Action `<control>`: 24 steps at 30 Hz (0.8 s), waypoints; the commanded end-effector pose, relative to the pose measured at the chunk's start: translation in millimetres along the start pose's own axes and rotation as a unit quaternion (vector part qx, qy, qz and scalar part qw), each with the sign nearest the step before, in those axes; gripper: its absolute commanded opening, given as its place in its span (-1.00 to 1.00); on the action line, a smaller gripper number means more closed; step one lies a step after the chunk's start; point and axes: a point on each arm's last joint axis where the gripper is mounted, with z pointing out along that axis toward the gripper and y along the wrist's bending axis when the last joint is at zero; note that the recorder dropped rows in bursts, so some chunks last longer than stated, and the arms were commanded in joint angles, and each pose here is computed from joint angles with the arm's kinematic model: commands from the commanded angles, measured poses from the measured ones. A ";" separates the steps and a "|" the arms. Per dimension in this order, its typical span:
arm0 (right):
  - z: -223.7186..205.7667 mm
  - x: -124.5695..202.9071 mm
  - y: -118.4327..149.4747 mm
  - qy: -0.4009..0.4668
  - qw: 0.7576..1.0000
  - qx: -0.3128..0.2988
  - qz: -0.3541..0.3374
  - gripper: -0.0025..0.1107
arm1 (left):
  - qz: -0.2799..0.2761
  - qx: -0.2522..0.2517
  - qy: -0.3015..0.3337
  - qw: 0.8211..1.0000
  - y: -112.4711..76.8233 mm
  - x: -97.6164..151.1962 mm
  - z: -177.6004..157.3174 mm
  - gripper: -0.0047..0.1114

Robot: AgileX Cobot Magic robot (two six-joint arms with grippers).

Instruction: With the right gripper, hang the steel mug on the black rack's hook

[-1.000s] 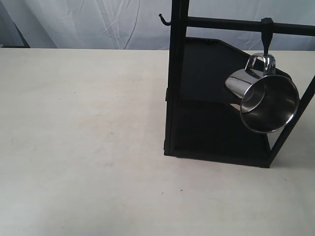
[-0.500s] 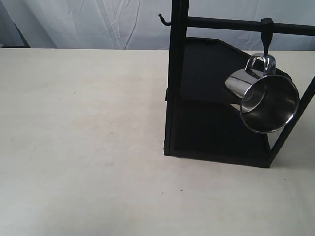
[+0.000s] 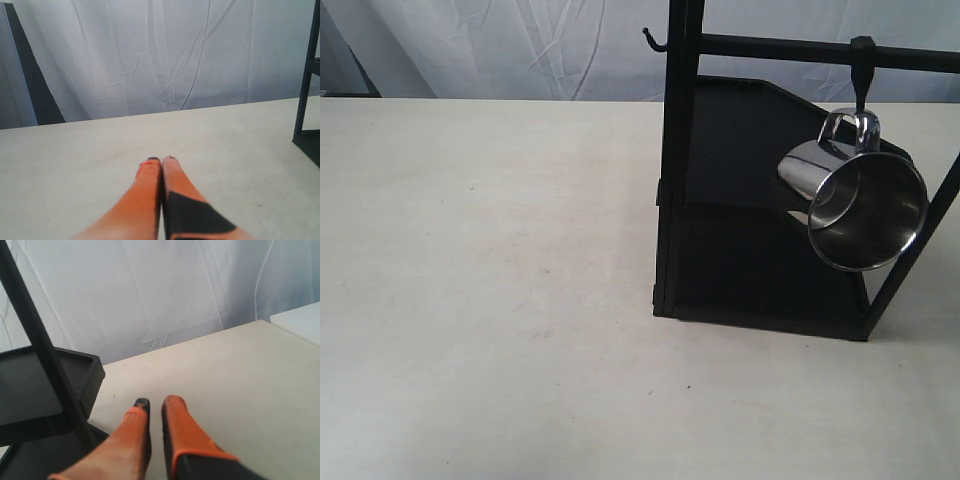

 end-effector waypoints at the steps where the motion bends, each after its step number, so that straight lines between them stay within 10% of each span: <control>1: -0.1 0.7 -0.7 -0.003 1.000 0.004 -0.006 -0.75 | -0.001 0.002 -0.005 1.000 -0.3 -0.6 -0.4 -0.89; 24: -2.3 20.6 -4.7 0.107 0.994 0.025 -0.003 -0.75 | -0.001 0.002 -0.005 1.000 -0.3 -0.6 -0.4 -0.89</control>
